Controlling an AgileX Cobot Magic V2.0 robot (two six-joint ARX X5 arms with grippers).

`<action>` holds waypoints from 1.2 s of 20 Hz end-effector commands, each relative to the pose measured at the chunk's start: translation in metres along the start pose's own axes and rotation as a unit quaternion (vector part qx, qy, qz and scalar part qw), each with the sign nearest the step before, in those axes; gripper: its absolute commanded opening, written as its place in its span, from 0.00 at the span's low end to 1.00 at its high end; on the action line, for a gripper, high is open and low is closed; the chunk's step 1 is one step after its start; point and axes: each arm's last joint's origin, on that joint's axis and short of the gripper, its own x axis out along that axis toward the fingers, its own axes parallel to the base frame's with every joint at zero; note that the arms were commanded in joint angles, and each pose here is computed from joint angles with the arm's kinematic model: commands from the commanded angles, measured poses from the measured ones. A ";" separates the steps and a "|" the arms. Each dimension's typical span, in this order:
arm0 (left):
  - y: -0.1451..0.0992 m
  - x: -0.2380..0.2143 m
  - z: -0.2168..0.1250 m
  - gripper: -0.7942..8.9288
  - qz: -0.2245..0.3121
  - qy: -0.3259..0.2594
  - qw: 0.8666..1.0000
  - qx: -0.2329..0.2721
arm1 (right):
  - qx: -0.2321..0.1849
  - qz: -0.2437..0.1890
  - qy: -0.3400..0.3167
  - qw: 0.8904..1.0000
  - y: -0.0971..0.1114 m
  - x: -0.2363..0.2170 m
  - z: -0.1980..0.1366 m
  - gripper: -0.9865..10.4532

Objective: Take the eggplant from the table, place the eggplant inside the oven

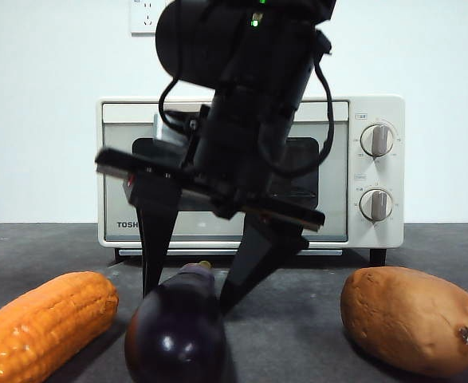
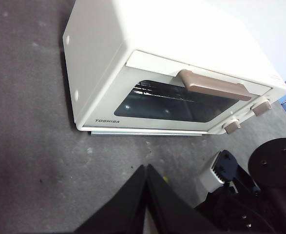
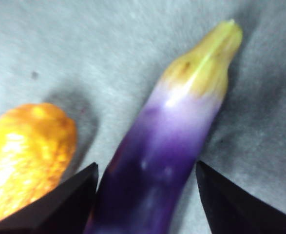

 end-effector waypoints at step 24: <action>-0.074 0.077 0.054 0.09 -0.078 0.093 0.985 0.124 | -0.240 0.076 -0.179 0.951 -0.015 -0.259 -0.097 0.24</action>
